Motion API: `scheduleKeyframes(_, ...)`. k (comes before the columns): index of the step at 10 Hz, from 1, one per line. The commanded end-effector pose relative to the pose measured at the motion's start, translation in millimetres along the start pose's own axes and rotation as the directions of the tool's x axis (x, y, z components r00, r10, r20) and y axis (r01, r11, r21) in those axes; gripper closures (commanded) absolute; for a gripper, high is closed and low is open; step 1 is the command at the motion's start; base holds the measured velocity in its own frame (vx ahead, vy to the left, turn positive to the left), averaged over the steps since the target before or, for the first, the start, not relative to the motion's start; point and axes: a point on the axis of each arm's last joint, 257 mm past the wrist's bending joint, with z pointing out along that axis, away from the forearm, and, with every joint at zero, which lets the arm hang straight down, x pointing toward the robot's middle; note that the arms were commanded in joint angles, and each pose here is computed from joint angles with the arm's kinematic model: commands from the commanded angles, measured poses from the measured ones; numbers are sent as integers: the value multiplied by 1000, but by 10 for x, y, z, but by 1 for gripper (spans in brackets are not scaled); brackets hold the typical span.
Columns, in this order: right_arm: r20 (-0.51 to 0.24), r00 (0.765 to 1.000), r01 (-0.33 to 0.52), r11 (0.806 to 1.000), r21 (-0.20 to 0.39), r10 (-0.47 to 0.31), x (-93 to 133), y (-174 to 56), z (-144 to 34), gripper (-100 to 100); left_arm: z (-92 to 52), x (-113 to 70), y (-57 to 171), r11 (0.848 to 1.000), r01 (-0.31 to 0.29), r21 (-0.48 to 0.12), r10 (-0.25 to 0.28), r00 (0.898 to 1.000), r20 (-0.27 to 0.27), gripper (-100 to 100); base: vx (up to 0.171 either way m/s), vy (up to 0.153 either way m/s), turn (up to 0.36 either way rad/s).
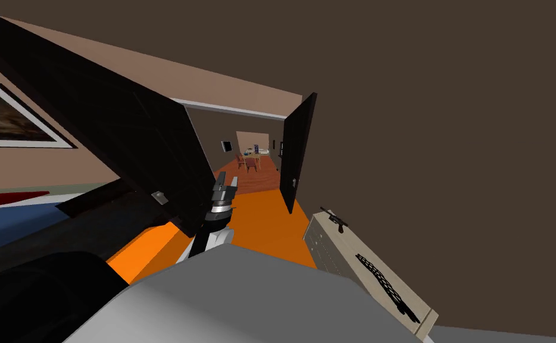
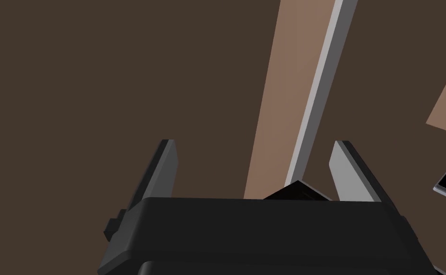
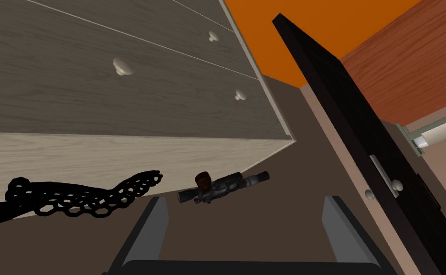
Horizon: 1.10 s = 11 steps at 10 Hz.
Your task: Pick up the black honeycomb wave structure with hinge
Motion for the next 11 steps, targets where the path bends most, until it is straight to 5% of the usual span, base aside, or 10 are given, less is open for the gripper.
scheduleKeyframes(1,-44,998,50,998,49,-48,106,-260,-70,-100,0,0,0,1000,0,0,0,1000,0,0,7,-15,229)
scheduleKeyframes(3,-53,998,49,997,66,-46,149,-343,-98,-100,0,0,0,1000,0,0,0,1000,0,0,6,-24,70)
scheduleKeyframes(7,-150,981,149,975,167,-124,324,-901,-307,-100,0,0,0,1000,0,0,0,1000,0,0,8,-37,177)
scheduleKeyframes(11,-285,935,288,919,270,-210,478,-1569,-632,-100,0,0,0,1000,0,0,0,1000,0,0,7,-60,201)
